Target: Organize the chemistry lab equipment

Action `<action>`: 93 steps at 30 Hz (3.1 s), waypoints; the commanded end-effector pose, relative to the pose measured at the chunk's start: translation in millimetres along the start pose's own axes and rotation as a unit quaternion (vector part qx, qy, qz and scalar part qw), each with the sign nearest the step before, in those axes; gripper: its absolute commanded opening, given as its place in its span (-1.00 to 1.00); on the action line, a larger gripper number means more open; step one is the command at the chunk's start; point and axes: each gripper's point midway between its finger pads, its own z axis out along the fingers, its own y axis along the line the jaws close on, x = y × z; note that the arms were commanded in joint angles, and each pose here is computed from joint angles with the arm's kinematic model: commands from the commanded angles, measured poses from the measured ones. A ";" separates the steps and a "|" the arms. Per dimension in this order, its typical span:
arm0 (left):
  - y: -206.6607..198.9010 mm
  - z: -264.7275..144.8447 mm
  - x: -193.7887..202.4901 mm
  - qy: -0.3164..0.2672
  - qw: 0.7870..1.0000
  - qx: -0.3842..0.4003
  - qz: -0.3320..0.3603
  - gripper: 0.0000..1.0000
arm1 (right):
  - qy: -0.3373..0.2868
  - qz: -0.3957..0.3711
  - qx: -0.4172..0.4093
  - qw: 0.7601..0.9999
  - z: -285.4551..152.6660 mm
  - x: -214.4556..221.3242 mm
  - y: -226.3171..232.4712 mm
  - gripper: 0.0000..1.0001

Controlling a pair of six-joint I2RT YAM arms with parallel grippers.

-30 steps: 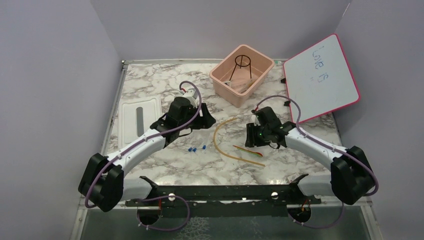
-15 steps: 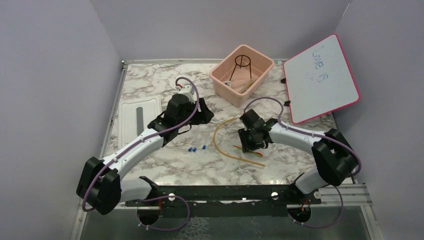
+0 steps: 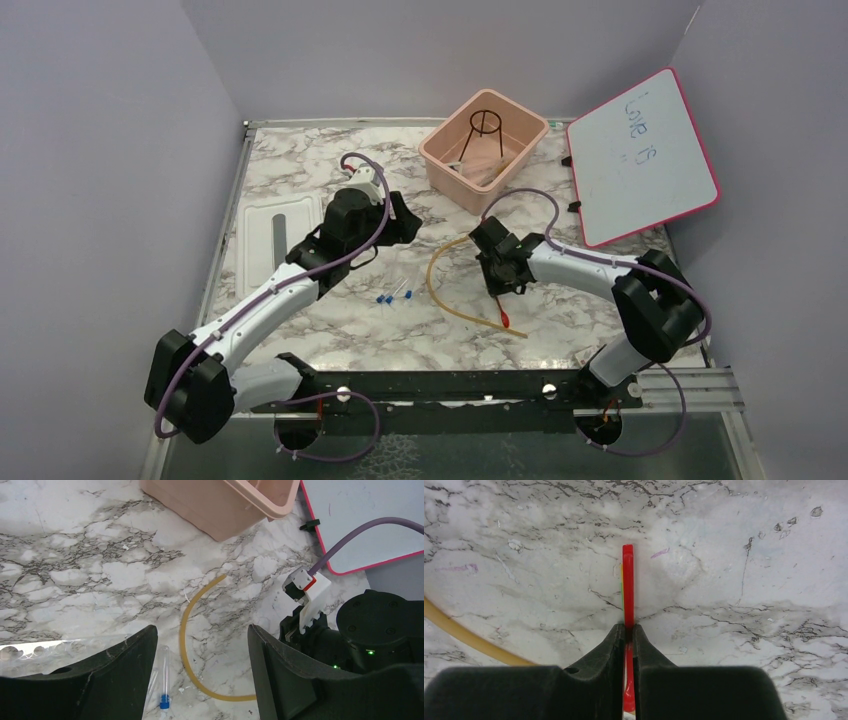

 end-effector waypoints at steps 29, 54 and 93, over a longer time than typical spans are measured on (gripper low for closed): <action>11.8 -78.9 -82.1 -0.164 0.978 -0.062 0.112 0.47 | -0.489 0.150 -0.024 0.859 -222.5 -251.2 -4.0 -0.96; 25.2 -72.6 -68.3 -0.145 0.978 -0.080 0.130 0.57 | -0.315 0.327 0.042 0.890 -42.7 -333.1 -88.6 -0.97; 27.1 -71.4 -67.7 -0.140 0.979 -0.080 0.123 0.61 | -0.316 0.206 -0.103 0.921 -128.9 -289.5 -48.2 -0.17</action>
